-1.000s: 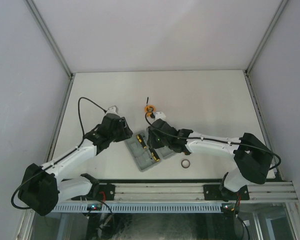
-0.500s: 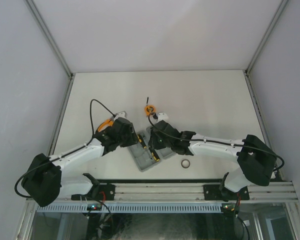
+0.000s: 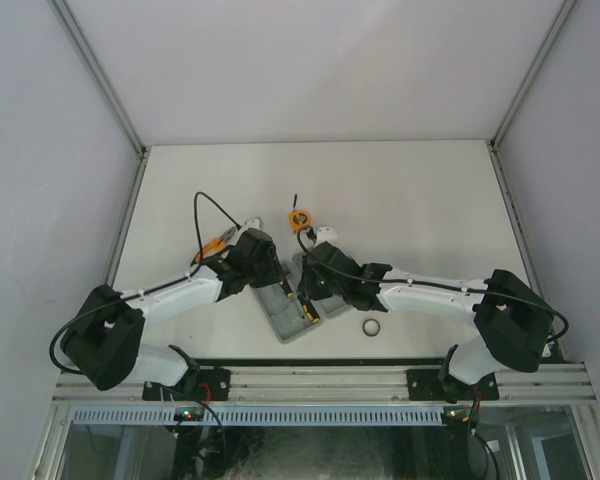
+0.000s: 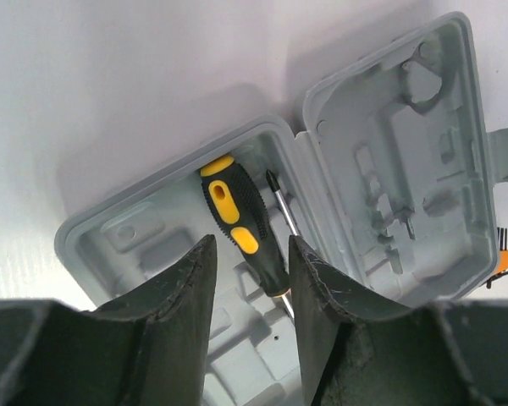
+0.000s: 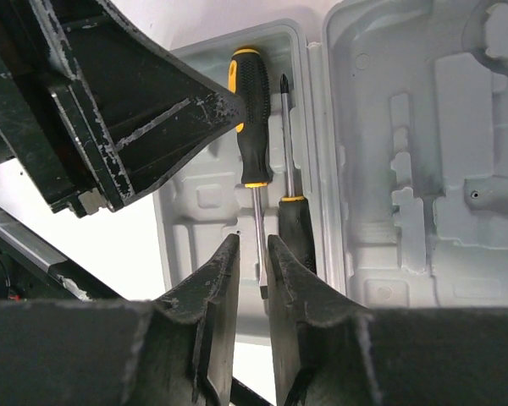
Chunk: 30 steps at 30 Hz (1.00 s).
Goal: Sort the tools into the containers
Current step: Adjust the screwdriver in the storage box.
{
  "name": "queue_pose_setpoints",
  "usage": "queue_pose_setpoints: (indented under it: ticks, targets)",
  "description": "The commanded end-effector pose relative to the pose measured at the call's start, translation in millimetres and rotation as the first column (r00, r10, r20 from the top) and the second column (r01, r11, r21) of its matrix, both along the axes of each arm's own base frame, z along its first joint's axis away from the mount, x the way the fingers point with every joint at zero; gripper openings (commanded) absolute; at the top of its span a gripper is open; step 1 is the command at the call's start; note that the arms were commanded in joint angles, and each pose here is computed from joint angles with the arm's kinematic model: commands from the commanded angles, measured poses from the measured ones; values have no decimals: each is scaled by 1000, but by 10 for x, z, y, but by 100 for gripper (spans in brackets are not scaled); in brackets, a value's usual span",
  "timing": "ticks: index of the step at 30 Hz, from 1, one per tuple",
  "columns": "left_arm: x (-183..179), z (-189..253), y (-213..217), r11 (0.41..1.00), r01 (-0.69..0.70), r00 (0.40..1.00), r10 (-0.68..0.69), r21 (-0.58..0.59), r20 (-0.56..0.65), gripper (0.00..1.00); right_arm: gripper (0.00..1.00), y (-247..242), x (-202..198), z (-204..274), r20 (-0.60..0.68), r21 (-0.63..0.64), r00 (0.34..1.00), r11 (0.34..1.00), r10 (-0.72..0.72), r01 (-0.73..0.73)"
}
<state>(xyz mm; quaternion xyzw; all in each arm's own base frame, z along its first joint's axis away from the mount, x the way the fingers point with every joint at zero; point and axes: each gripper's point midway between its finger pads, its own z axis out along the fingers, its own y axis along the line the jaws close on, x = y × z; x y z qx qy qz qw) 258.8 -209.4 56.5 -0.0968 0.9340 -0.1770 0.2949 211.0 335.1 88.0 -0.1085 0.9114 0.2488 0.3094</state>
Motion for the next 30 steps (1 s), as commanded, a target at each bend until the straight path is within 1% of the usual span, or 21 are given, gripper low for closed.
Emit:
queue_pose_setpoints:
  ticks: [1,6,23,30]
  targets:
    - [167,181,-183,999,5,999,-3,-54,47,43,18,73,42,144,24,59,1000,998,-13,12]
    - [181,133,-210,999,9,999,-7,-52,35,40,17,61,41,137,21,54,1000,998,-15,14]
    - [175,-7,-193,1000,2,1000,-2,-19,-2,37,17,104,2,57,-4,50,1000,999,11,-11]
    - [177,-30,-202,1000,5,1000,-5,-16,-8,33,12,149,-96,-71,-46,19,998,999,50,-49]
